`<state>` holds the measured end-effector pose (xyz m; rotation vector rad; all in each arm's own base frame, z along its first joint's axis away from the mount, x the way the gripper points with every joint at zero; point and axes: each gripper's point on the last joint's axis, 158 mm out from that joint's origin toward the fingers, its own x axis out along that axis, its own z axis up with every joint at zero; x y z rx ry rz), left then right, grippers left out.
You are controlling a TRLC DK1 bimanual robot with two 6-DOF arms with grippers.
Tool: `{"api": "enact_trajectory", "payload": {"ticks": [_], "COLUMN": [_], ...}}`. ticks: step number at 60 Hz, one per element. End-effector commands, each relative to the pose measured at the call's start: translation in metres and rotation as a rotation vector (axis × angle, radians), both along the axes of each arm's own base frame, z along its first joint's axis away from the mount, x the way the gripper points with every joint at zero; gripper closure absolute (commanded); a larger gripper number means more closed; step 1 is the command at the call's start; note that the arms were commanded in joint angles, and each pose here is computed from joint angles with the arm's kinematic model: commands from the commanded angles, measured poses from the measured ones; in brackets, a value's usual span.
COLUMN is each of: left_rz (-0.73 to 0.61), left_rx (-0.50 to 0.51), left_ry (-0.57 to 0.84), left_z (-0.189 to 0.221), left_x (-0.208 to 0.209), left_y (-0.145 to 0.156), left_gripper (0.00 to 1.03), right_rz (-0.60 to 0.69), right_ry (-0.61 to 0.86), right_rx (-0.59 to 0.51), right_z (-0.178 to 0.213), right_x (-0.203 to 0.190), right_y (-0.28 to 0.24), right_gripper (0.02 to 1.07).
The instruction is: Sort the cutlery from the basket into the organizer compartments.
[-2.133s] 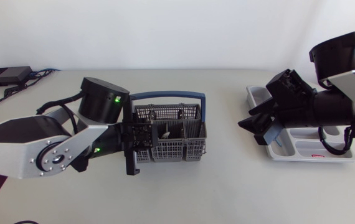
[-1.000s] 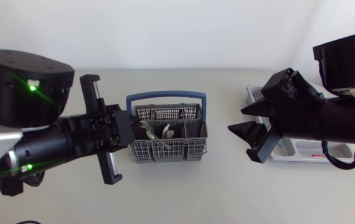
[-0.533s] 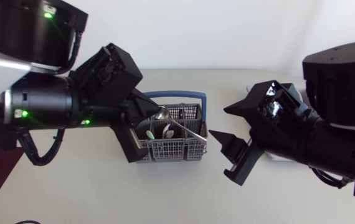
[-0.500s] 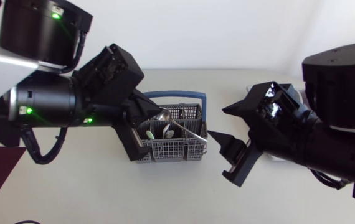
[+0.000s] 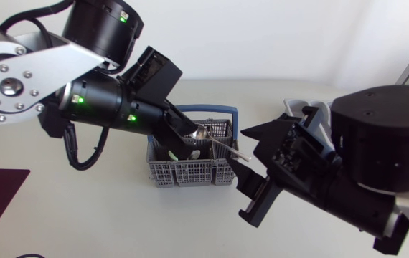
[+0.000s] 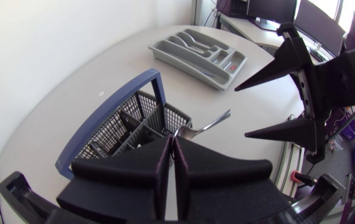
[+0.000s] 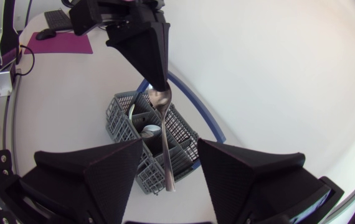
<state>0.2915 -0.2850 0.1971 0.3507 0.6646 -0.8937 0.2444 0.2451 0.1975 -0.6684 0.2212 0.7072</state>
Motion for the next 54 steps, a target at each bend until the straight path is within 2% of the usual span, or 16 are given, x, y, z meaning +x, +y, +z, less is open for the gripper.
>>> {"api": "enact_trajectory", "payload": {"ticks": [1, 26, 32, 38, 44, 54], "left_rz": [0.000, 0.003, 0.004, 0.005, 0.004, 0.000], "left_rx": [-0.025, -0.009, -0.007, -0.002, 0.000, 0.001], "left_ry": [0.034, 0.079, 0.081, 0.087, 0.089, 0.091], "left_z": [0.003, -0.007, -0.007, -0.010, -0.011, -0.011], "left_x": [0.001, 0.006, 0.007, 0.008, 0.007, 0.006], "left_y": [-0.013, -0.024, -0.025, -0.025, -0.025, -0.027], "left_gripper": [1.00, 1.00, 1.00, 1.00, 1.00, 1.00], "right_rz": [0.009, 0.001, 0.001, 0.001, -0.006, -0.018], "right_ry": [-0.011, -0.103, -0.105, -0.109, -0.113, -0.104], "right_rx": [-0.069, -0.156, -0.168, -0.174, -0.179, -0.202], "right_z": [-0.022, -0.040, -0.044, -0.044, -0.045, -0.053], "right_x": [0.002, 0.022, 0.024, 0.025, 0.028, 0.032], "right_y": [0.002, 0.016, 0.017, 0.017, 0.016, 0.014], "right_gripper": [0.46, 0.71, 0.71, 0.80, 0.80, 0.88]}}
